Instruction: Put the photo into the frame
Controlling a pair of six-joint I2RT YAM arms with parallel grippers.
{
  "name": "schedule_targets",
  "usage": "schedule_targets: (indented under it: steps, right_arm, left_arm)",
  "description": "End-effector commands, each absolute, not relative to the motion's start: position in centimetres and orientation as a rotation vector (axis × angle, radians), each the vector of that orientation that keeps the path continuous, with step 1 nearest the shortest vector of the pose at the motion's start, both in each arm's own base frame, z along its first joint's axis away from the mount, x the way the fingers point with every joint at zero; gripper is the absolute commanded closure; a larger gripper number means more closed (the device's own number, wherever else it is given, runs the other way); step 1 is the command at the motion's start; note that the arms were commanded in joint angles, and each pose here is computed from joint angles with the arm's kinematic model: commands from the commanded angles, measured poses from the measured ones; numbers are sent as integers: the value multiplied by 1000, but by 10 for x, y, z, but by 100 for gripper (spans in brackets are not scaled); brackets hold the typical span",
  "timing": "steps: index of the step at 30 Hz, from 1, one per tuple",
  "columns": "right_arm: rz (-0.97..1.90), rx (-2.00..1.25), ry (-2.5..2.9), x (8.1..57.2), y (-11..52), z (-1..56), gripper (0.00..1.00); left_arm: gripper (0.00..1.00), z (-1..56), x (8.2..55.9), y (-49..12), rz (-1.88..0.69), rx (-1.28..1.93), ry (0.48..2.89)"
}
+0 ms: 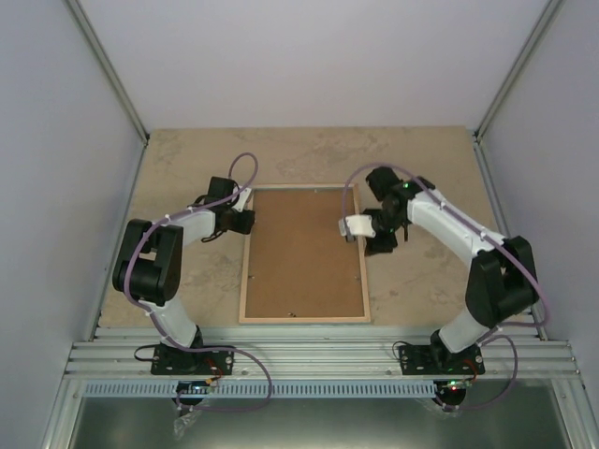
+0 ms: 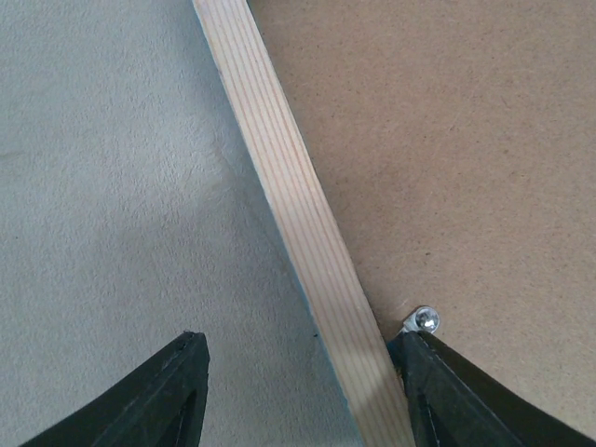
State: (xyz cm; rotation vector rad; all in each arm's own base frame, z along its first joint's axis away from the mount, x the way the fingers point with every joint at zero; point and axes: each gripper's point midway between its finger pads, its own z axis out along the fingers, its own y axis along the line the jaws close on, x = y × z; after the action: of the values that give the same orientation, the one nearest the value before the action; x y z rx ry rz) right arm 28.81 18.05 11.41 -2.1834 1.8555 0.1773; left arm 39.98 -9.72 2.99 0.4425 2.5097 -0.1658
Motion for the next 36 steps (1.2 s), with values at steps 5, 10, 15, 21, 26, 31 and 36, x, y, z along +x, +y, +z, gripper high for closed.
schedule_targets:
  steps: [5,10,15,21,26,31,36]
  right_arm:
    - [385,-2166,1980,216,203,80,52]
    - [342,-2180,1994,204,211,62,58]
    - [272,-2222,2039,199,207,37,63]
    - [98,-2250,2070,209,194,19,70]
    - [-37,-2329,2058,204,183,9,78]
    - [-176,-2378,2019,203,173,1,87]
    - [-234,-2361,2054,209,172,1,98]
  left_arm:
    - [41,-5,367,-74,-48,452,2671]
    - [41,-5,367,-74,-47,453,2669]
    - [42,-6,366,-74,-42,456,2673]
    - [43,-7,365,-71,-18,464,2671]
    - [45,-8,368,-66,23,465,2675]
    - [46,-7,370,-64,46,465,2670]
    - [47,-7,370,-62,57,467,2671]
